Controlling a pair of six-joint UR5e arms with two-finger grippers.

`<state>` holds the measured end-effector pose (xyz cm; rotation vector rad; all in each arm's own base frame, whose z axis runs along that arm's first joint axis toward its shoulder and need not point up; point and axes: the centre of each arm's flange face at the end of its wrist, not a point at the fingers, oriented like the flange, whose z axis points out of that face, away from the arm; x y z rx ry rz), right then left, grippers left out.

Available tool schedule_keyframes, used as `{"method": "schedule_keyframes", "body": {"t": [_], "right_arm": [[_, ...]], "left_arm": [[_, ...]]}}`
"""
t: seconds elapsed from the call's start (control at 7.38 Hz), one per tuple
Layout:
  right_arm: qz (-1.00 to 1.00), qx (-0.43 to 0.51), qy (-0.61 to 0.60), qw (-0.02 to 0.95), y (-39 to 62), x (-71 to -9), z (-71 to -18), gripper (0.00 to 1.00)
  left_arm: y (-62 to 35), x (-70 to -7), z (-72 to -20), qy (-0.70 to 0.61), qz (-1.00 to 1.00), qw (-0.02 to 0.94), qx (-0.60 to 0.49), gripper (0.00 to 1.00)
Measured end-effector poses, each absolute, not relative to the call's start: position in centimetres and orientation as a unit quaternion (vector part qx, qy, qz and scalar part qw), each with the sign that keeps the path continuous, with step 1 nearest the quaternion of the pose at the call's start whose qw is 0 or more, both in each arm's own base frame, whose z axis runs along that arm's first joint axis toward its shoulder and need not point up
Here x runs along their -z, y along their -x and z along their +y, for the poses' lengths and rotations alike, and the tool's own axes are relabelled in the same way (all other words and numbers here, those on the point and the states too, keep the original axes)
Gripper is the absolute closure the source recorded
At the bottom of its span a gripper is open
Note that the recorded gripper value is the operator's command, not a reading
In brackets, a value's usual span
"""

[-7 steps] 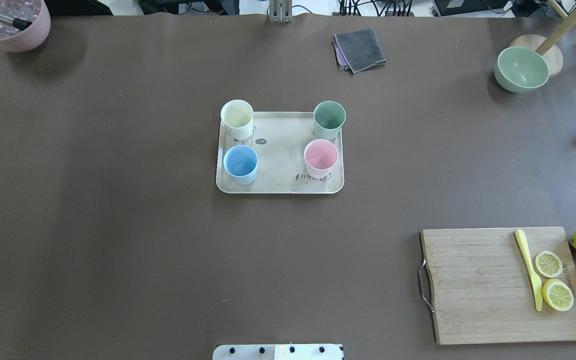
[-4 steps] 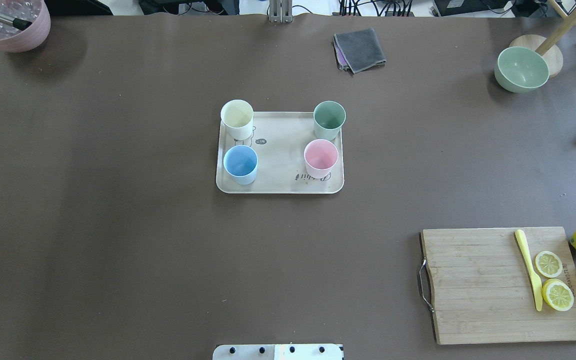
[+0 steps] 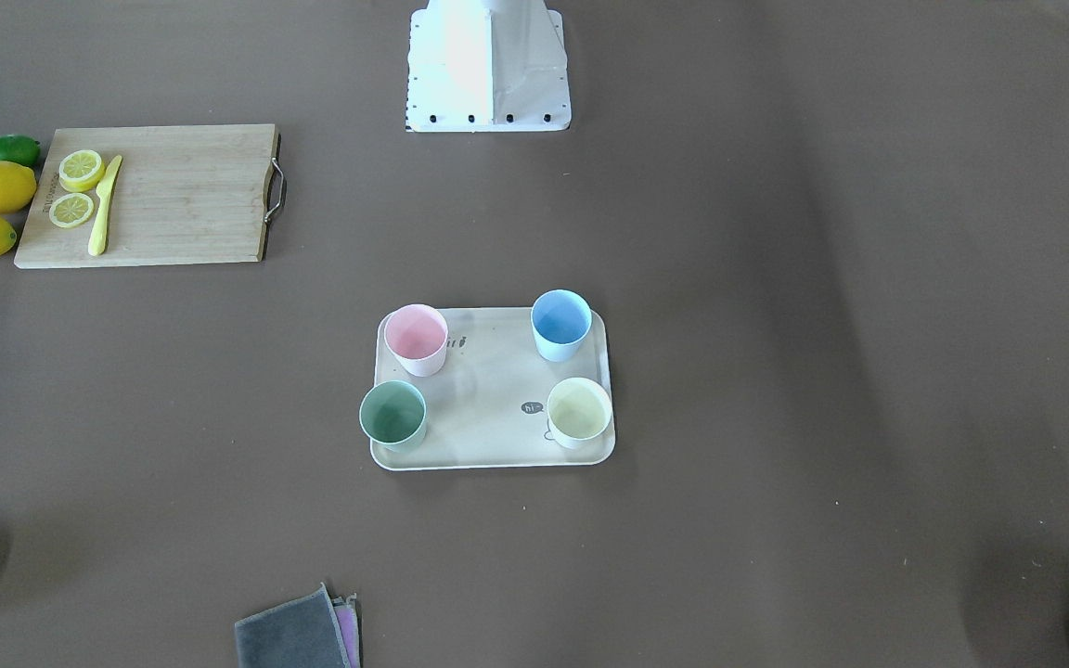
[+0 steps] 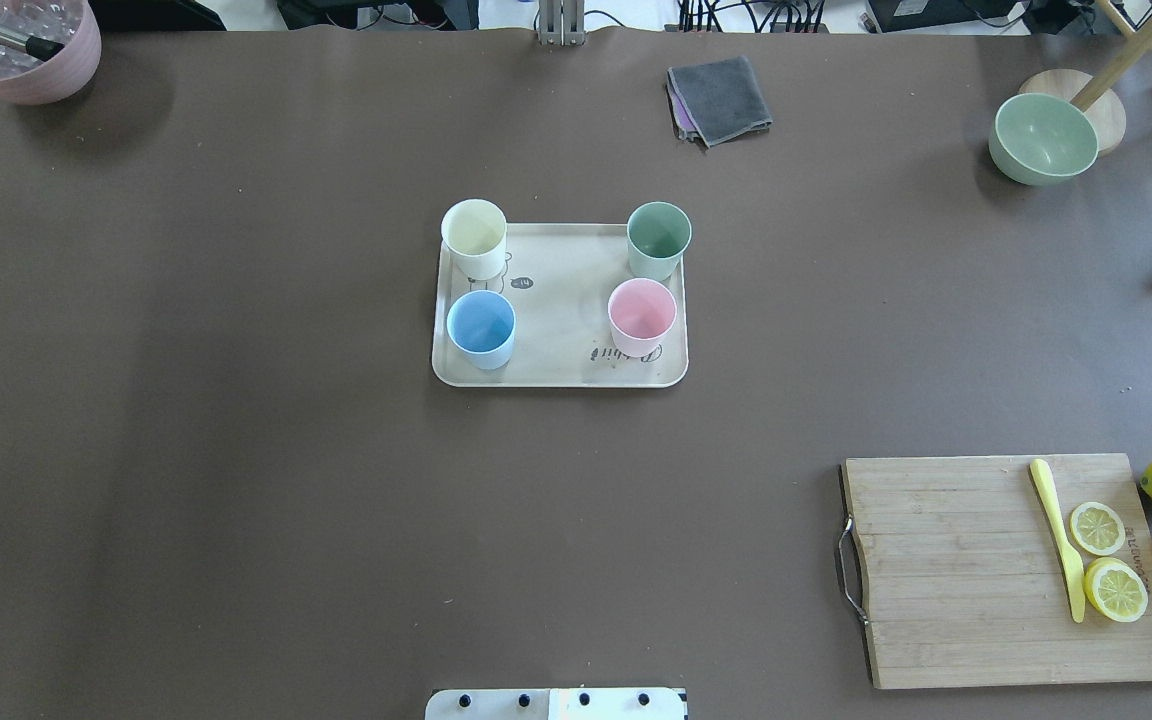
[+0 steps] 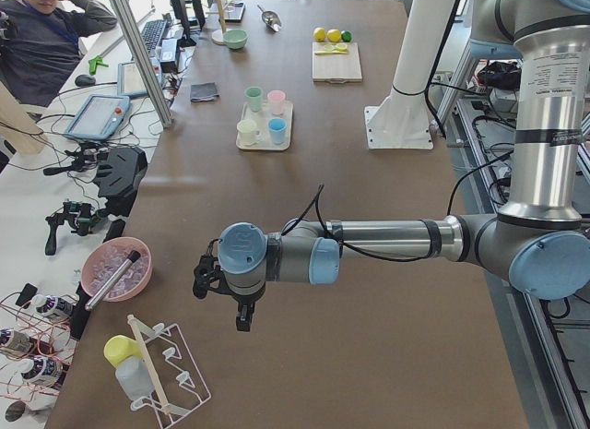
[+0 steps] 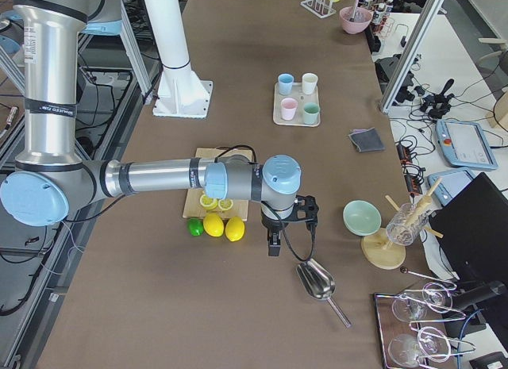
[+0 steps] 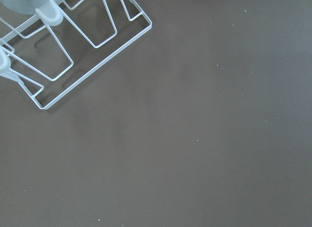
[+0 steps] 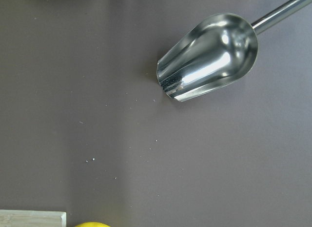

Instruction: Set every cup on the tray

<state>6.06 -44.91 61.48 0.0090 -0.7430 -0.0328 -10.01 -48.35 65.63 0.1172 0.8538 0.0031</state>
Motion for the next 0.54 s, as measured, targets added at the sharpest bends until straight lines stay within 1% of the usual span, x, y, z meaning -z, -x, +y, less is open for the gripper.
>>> {"method": "schedule_keyframes", "body": {"t": [0.54], "right_arm": [[-0.364, 0.017, -0.005, 0.931, -5.94, -61.45, -44.94, 0.0]], "left_arm": [[9.97, -65.85, -48.31, -0.054, 0.414, 0.909, 0.0, 0.02]]}}
